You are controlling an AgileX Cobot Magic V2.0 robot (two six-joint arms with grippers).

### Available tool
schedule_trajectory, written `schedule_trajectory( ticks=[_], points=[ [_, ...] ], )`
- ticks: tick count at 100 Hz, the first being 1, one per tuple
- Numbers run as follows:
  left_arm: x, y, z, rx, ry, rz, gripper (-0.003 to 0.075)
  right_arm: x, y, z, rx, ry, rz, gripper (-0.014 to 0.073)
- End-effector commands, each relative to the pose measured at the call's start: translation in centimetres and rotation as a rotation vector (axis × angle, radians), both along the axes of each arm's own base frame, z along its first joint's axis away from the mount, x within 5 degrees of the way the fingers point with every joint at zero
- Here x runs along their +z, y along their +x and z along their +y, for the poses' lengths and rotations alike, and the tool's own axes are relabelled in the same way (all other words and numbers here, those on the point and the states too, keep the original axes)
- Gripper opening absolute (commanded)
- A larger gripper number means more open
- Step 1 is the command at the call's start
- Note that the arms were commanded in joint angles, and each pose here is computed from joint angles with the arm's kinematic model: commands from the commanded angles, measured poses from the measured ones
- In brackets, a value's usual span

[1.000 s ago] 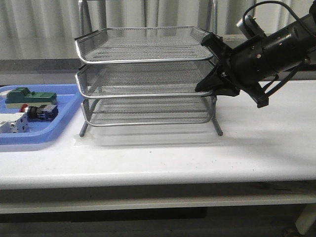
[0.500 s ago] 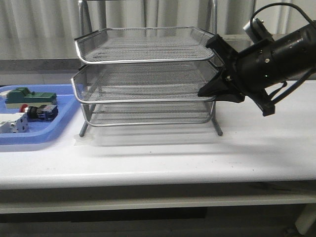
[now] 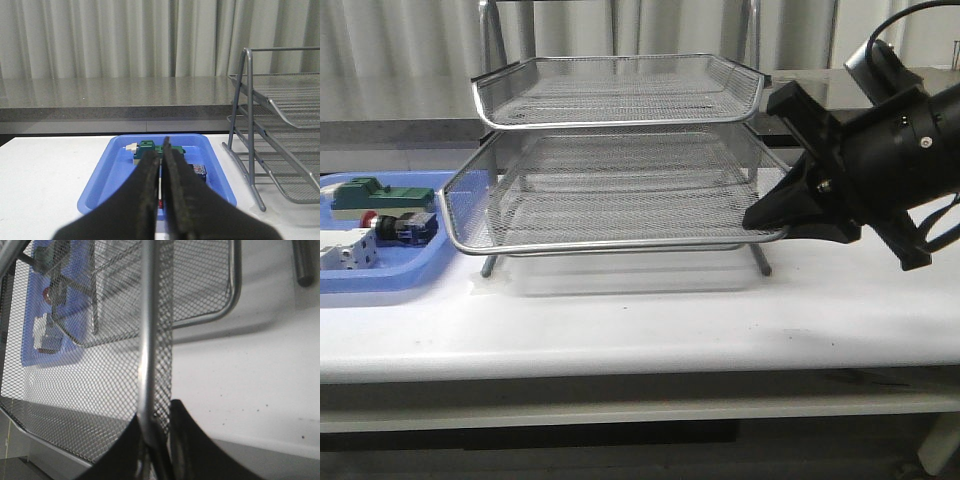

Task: Place button on rack with both arms
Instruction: 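Pull the middle mesh tray out toward the robot with the right gripper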

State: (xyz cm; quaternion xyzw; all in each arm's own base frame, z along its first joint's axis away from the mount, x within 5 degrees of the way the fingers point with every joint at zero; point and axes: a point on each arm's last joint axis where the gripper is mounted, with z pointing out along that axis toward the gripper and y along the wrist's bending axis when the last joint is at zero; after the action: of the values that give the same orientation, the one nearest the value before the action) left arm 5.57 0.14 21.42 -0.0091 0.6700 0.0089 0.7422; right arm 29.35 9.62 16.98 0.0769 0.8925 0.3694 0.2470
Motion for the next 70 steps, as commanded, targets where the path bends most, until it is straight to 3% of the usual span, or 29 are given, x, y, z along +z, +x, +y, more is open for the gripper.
schedule_trajectory(
  ticks=[1, 21, 54, 70],
  points=[
    [-0.6, -0.2, 0.0, -0.005, -0.013, -0.071, 0.0004, 0.4, -0.6, -0.2, 0.049, -0.067, -0.046, 0.0017],
    [-0.6, -0.2, 0.0, -0.005, -0.013, -0.071, 0.0004, 0.5, -0.7, -0.1, 0.063, -0.054, -0.046, 0.0041],
    [-0.6, -0.2, 0.0, -0.005, -0.013, -0.071, 0.0004, 1.0, -0.9, -0.1, 0.067, -0.048, -0.063, 0.0298],
    [-0.6, -0.2, 0.0, -0.005, -0.013, -0.071, 0.0004, 2.3, -1.8, -0.2, 0.078, -0.052, -0.107, 0.0311]
  ],
)
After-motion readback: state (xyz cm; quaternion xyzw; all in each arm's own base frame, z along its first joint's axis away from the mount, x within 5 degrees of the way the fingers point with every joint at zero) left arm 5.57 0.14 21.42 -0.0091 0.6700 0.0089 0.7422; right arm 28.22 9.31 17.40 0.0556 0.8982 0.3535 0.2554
